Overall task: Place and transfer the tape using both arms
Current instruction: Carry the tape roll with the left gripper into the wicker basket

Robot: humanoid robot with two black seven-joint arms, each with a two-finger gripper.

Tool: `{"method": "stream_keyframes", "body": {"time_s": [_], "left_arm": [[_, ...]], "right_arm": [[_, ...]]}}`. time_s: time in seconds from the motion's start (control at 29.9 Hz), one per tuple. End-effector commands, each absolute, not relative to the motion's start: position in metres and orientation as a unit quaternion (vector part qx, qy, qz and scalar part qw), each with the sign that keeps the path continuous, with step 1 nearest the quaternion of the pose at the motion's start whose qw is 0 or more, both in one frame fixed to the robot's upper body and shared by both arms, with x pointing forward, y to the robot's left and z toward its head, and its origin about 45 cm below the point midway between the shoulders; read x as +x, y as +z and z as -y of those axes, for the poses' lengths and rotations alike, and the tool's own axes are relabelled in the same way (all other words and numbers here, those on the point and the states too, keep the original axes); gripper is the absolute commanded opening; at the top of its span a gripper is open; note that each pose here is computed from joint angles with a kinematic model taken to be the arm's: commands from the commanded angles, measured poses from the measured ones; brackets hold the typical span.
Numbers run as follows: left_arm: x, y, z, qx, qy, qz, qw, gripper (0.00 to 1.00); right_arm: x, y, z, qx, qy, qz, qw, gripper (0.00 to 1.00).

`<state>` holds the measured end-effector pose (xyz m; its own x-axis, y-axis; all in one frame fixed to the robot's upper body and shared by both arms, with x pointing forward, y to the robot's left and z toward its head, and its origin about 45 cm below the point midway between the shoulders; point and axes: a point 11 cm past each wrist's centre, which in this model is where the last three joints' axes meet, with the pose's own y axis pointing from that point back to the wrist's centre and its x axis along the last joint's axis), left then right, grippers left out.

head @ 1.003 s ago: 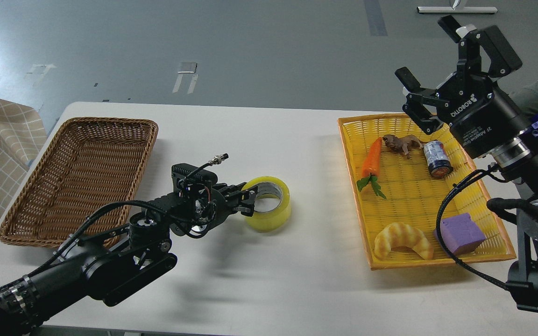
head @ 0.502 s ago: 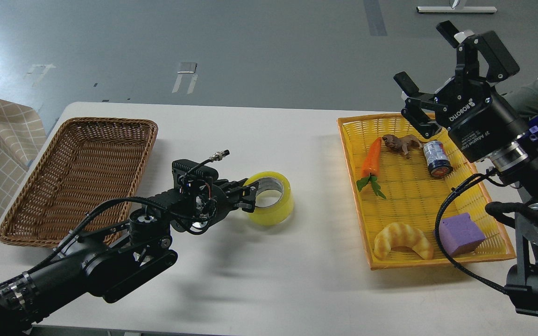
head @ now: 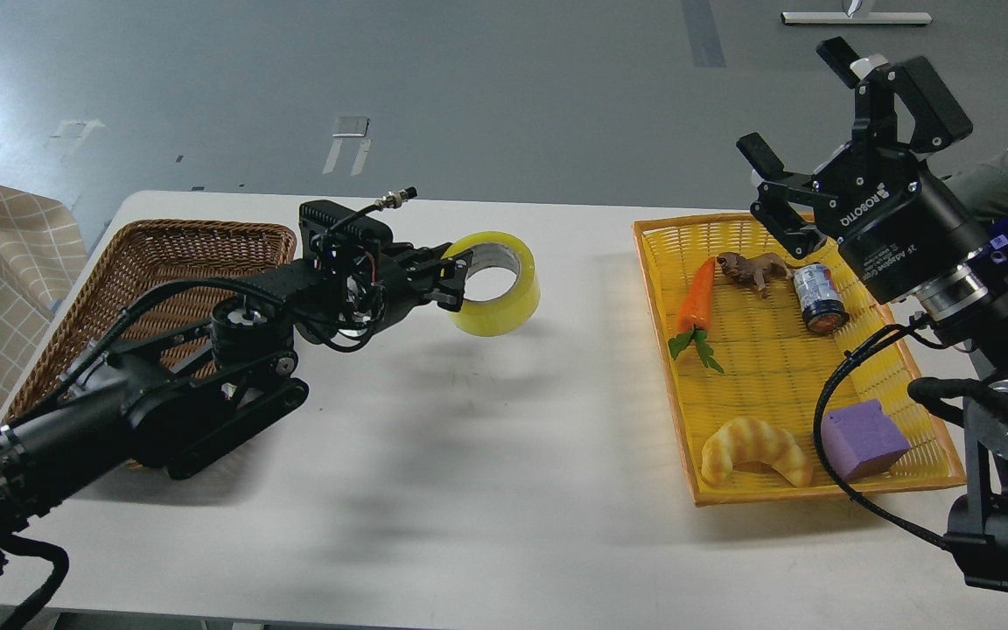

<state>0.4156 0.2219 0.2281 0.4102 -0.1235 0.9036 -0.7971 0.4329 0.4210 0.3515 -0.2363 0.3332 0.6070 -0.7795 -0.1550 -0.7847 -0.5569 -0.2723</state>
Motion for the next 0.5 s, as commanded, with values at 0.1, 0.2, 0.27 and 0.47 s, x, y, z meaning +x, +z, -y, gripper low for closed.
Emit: {"method": "stream_keyframes", "body": {"time_s": [0.1,0.2,0.27,0.47], "left_arm": [[0.419,0.275,-0.319,0.512,0.272,0.482,0.657,0.17],[0.411,0.286,-0.362,0.546,0.282,0.477,0.628,0.17],[0.405,0.294,-0.387,0.564,0.286,0.476,0.611,0.17],[0.372,0.285,-0.448,0.595,0.301,0.429,0.609,0.17]], "right_arm": [[0.352,0.334,0.236,-0.882,0.008,-0.443,0.158,1.0],[0.352,0.334,0.236,-0.882,0.008,-0.443,0.159,1.0],[0.352,0.334,0.235,-0.883,0.008,-0.442,0.159,1.0],[0.352,0.334,0.234,-0.883,0.009,-0.441,0.16,1.0]]}}
